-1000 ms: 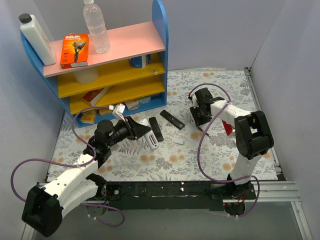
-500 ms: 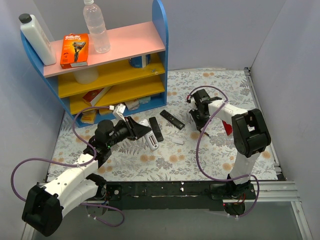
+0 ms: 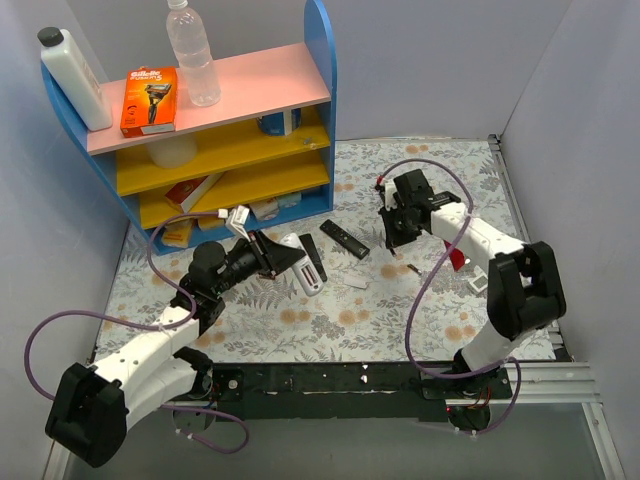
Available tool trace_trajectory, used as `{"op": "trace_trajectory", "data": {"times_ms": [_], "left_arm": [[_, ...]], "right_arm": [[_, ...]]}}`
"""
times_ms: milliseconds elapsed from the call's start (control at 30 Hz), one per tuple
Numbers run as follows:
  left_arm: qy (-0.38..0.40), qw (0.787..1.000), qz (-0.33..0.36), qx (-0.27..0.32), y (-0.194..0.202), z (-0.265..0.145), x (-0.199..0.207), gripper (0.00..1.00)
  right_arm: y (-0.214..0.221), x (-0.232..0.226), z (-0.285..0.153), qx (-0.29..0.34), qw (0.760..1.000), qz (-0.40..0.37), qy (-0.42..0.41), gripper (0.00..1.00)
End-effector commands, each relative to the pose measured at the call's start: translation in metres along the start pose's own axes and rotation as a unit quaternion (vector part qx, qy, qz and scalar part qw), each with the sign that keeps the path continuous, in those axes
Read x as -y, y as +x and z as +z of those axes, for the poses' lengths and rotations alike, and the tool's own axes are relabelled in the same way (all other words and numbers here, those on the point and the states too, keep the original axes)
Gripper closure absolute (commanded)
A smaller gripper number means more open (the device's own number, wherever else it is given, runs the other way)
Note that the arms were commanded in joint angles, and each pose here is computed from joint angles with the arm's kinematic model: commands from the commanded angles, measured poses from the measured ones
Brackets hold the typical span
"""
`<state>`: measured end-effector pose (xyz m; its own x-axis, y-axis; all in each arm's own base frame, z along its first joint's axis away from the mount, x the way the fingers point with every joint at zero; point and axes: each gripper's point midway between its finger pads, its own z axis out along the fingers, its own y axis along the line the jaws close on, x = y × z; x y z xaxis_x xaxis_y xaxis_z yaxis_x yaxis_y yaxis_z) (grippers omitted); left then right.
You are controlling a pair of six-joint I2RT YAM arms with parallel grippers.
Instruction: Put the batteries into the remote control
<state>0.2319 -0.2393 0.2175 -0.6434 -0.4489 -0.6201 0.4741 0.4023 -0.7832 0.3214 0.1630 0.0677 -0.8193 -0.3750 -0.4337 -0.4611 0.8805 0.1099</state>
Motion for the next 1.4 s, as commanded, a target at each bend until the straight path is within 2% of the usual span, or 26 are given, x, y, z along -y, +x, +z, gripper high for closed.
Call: {"op": "trace_trajectory", "data": {"times_ms": [0,167,333,467,600,800,1033,1367], "left_arm": [[0.043,0.999,0.006,0.018,-0.013,0.006,0.018,1.00],[0.052,0.998,-0.013,0.011,-0.015,0.017,0.017,1.00],[0.067,0.997,-0.029,0.011,-0.021,0.030,0.021,1.00],[0.073,0.996,-0.040,0.013,-0.029,0.039,0.025,1.00],[0.069,0.996,-0.058,0.015,-0.033,0.043,0.026,1.00],[0.056,0.995,-0.083,0.025,-0.038,0.041,0.027,1.00],[0.046,0.994,-0.097,0.031,-0.042,0.038,0.030,1.00],[0.053,0.993,-0.096,0.032,-0.047,0.034,0.039,1.00]], "right_arm": [[-0.036,-0.028,-0.041,0.099,0.994,0.004,-0.047,0.99],[-0.063,-0.062,-0.080,0.188,0.977,-0.012,-0.102,0.99],[-0.081,-0.117,-0.128,0.285,0.943,-0.041,-0.168,0.99],[-0.096,-0.157,-0.165,0.373,0.901,-0.078,-0.206,0.99],[-0.094,-0.191,-0.191,0.426,0.865,-0.110,-0.240,0.99],[-0.086,-0.217,-0.209,0.469,0.832,-0.142,-0.260,0.99],[-0.076,-0.236,-0.203,0.459,0.827,-0.175,-0.272,0.99],[-0.067,-0.233,-0.178,0.448,0.843,-0.174,-0.242,0.99]]}}
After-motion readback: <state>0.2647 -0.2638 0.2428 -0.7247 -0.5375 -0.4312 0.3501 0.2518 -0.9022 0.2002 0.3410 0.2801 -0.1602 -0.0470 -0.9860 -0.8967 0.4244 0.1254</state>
